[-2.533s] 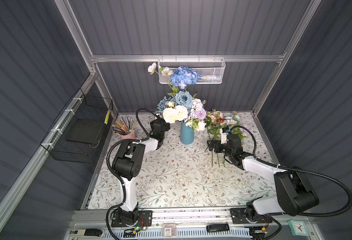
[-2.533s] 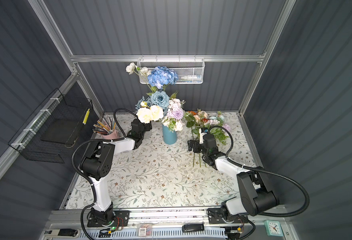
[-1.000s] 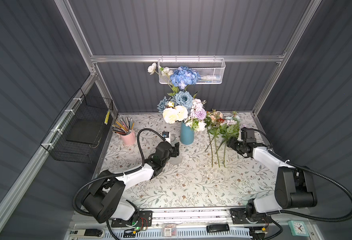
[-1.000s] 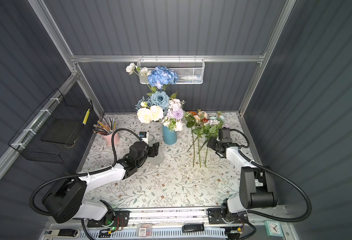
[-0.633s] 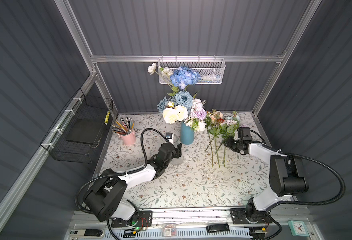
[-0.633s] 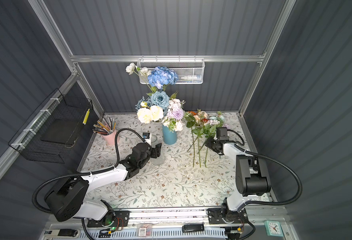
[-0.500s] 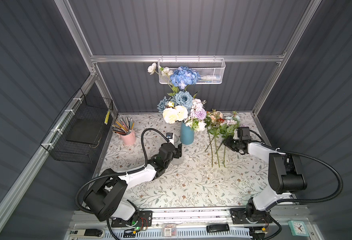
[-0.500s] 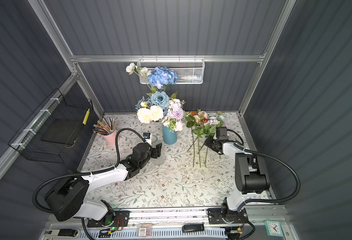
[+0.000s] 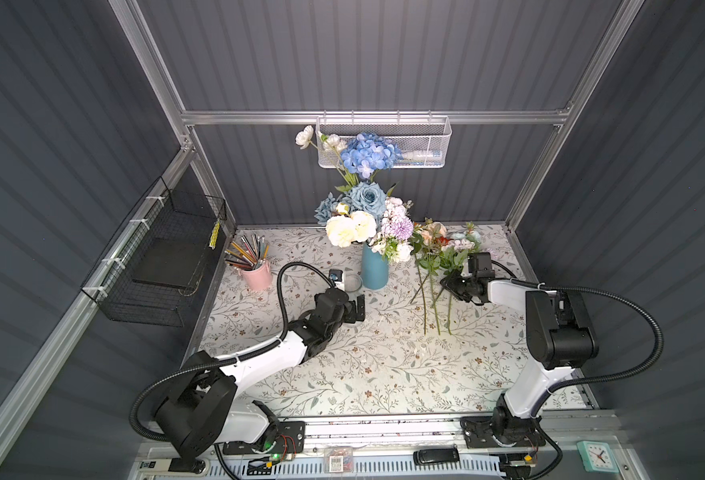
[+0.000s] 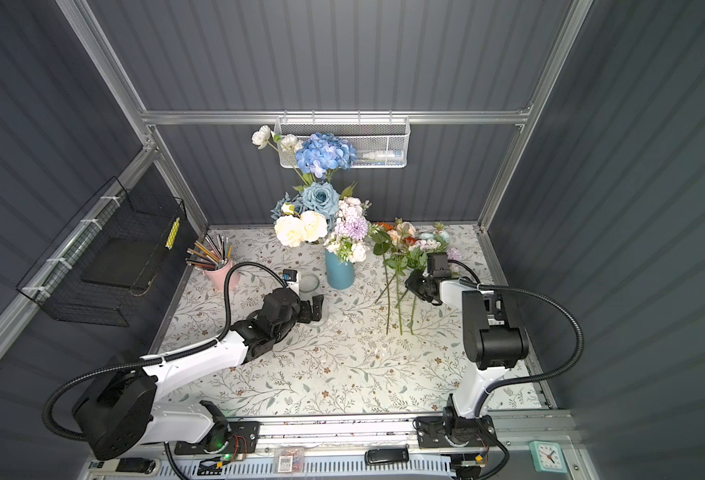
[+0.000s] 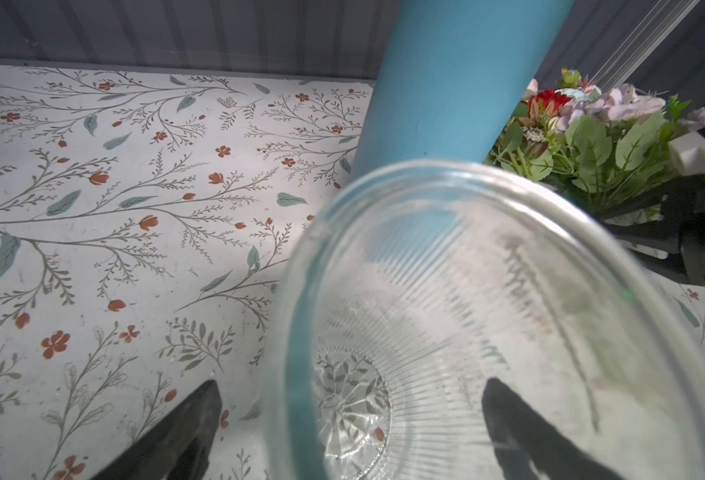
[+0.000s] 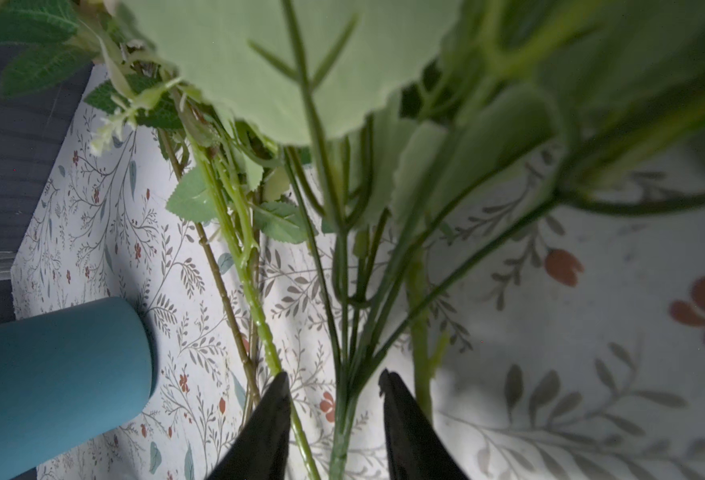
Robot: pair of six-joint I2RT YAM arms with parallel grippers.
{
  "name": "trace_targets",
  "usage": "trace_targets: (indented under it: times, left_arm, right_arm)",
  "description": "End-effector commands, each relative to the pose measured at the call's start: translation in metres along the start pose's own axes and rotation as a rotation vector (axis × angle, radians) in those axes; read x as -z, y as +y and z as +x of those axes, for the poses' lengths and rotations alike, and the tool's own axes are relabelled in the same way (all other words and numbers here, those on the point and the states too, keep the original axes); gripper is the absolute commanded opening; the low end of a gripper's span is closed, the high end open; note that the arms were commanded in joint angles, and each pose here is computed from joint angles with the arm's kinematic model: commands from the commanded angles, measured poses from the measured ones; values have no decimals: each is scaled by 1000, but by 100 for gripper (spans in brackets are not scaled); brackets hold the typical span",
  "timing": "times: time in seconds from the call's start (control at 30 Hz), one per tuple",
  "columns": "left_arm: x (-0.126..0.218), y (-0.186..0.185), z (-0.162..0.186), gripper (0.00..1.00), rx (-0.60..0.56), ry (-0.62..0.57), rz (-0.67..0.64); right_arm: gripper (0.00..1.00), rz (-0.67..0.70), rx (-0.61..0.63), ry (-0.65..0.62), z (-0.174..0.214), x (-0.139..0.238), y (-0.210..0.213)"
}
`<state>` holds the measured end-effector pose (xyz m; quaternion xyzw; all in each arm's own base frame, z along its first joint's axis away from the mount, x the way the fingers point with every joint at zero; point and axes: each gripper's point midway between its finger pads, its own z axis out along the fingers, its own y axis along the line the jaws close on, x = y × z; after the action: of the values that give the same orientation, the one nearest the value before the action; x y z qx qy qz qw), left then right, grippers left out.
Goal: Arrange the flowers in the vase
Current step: 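Close the right gripper on a single rose stem in the pile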
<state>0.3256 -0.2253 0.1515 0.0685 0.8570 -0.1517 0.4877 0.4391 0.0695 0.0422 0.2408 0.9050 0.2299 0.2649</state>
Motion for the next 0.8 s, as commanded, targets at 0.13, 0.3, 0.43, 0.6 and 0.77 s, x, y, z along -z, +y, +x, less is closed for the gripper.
trace_targets:
  times: [0.13, 0.3, 0.43, 0.6, 0.77]
  left_arm:
    - [28, 16, -22, 100, 51, -31, -85]
    - [39, 20, -38, 100, 43, -54, -117]
    - [40, 12, -44, 100, 57, -69, -77]
    - [36, 9, -35, 100, 83, -44, -57]
    - [45, 11, -35, 100, 127, -57, -41]
  right_arm:
    - [41, 29, 63, -20, -3, 13, 10]
    - [44, 100, 186, -47, 4, 36, 20]
    - [44, 119, 270, -45, -1, 30, 37]
    - [42, 125, 293, -18, -11, 7, 49]
    - [40, 129, 305, 27, -9, -15, 48]
